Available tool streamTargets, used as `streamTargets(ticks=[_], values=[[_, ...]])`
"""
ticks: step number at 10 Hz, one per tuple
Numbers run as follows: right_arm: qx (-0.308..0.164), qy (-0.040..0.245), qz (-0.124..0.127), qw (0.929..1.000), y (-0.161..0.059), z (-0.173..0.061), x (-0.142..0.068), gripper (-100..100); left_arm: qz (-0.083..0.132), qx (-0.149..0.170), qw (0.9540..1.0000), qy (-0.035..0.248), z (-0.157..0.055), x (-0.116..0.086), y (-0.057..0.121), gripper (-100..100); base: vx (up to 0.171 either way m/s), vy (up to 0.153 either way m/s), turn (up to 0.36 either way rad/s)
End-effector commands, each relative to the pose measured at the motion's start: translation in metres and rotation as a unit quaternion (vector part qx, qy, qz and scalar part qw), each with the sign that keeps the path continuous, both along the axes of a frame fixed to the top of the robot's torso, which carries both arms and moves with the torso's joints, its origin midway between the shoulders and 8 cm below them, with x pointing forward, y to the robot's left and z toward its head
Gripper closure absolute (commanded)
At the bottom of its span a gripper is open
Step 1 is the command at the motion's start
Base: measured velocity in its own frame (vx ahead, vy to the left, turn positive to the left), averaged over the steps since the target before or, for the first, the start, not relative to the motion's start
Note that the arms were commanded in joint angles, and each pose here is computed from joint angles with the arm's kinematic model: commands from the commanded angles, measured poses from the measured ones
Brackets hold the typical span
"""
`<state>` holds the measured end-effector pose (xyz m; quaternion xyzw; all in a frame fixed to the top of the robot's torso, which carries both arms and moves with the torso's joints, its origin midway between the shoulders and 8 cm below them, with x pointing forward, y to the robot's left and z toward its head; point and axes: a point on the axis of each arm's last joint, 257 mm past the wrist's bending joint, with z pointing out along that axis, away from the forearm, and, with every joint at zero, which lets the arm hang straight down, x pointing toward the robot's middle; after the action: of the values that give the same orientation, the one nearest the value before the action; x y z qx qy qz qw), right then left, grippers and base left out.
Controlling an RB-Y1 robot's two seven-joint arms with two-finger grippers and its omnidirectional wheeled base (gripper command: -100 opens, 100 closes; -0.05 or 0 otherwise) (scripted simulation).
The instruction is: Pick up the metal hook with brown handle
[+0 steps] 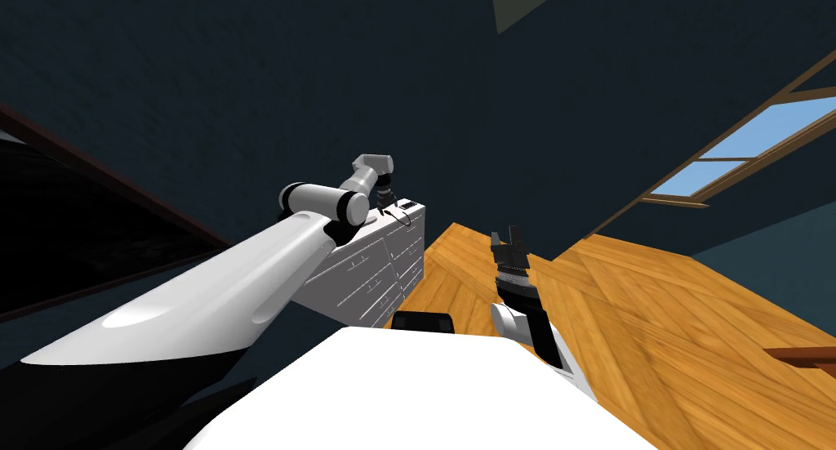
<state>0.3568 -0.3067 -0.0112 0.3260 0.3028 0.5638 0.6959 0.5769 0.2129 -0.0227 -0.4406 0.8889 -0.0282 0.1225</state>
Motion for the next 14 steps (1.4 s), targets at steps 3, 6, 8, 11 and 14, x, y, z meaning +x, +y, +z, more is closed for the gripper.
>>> streamTargets(ticks=[3,6,8,11,14], values=[[0.0,0.0,0.0,1.0,0.0,0.0,0.0,0,0.001,0.0,1.0,0.002,-0.015,0.003,0.0,-100,0.005,0.003,-0.01],[0.0,0.0,0.0,1.0,0.0,0.0,0.0,0,0.01,0.0,0.9988,0.047,-0.041,-0.015,0.004,-100,0.0,0.007,-0.004],[0.0,0.0,0.0,1.0,0.0,0.0,0.0,0,0.002,0.0,1.0,0.004,-0.017,0.002,0.001,-100,0.0,0.0,0.0],[0.0,0.0,0.0,1.0,0.0,0.0,0.0,0,0.001,0.0,1.0,0.002,-0.015,0.003,0.0,-100,0.0,0.0,0.0],[0.0,0.0,0.0,1.0,0.0,0.0,0.0,0,0.002,0.0,1.0,0.002,-0.024,0.005,0.0,-100,0.0,0.006,-0.009]])
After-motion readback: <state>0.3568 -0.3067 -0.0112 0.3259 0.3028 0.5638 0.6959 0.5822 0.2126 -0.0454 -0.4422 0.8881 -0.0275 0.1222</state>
